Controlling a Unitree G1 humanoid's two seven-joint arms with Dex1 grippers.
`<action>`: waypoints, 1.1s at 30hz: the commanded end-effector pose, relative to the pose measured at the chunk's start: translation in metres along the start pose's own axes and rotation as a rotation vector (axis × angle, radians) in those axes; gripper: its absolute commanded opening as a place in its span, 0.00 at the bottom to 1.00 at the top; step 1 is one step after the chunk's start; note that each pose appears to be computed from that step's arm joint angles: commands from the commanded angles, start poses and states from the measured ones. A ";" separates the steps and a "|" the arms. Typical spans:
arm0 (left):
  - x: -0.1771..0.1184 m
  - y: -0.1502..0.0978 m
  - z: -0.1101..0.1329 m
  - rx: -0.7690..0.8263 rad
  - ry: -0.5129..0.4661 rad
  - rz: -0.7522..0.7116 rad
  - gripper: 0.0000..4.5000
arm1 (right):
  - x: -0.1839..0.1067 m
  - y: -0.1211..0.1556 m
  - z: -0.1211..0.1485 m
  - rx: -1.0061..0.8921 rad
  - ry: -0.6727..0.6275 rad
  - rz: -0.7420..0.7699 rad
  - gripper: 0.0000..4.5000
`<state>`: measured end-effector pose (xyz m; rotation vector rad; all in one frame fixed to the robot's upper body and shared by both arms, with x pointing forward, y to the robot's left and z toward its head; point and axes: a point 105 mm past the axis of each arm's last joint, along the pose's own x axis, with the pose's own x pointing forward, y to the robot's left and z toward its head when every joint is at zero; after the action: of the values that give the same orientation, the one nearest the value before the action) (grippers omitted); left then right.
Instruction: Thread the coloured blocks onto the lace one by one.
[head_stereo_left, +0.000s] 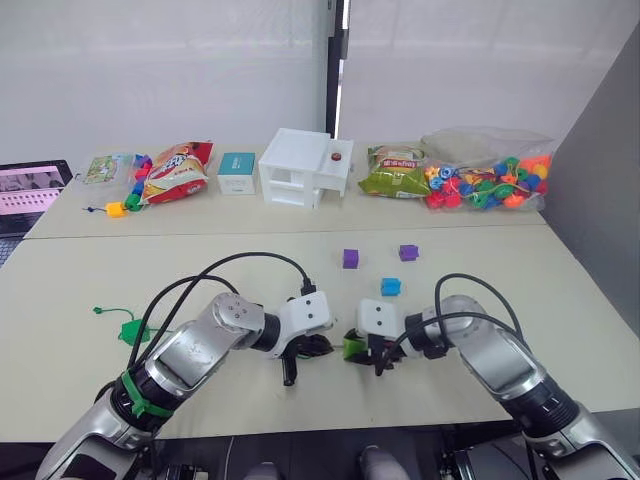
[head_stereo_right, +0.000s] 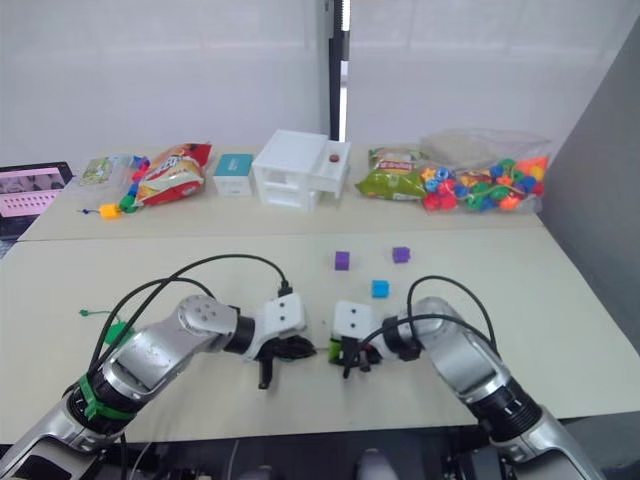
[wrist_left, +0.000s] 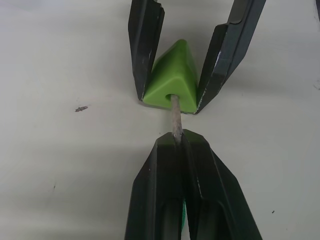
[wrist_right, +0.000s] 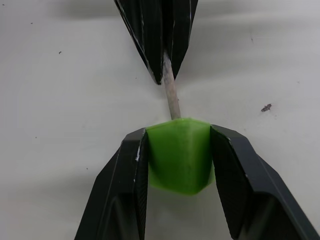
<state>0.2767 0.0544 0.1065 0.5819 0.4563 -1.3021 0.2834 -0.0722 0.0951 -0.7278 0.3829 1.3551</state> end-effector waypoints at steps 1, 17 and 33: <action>0.001 0.000 0.014 0.050 -0.026 -0.011 0.00 | 0.008 0.011 0.000 0.006 0.009 0.036 0.30; 0.033 0.001 0.011 0.000 -0.113 -0.058 0.00 | 0.011 0.017 0.006 0.076 0.000 -0.019 0.30; -0.016 0.008 -0.007 0.003 -0.181 -0.026 0.48 | 0.008 0.018 0.001 0.082 0.032 -0.027 0.30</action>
<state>0.2828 0.0699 0.1031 0.4494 0.3557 -1.3571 0.2760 -0.0694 0.0942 -0.6913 0.4218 1.2519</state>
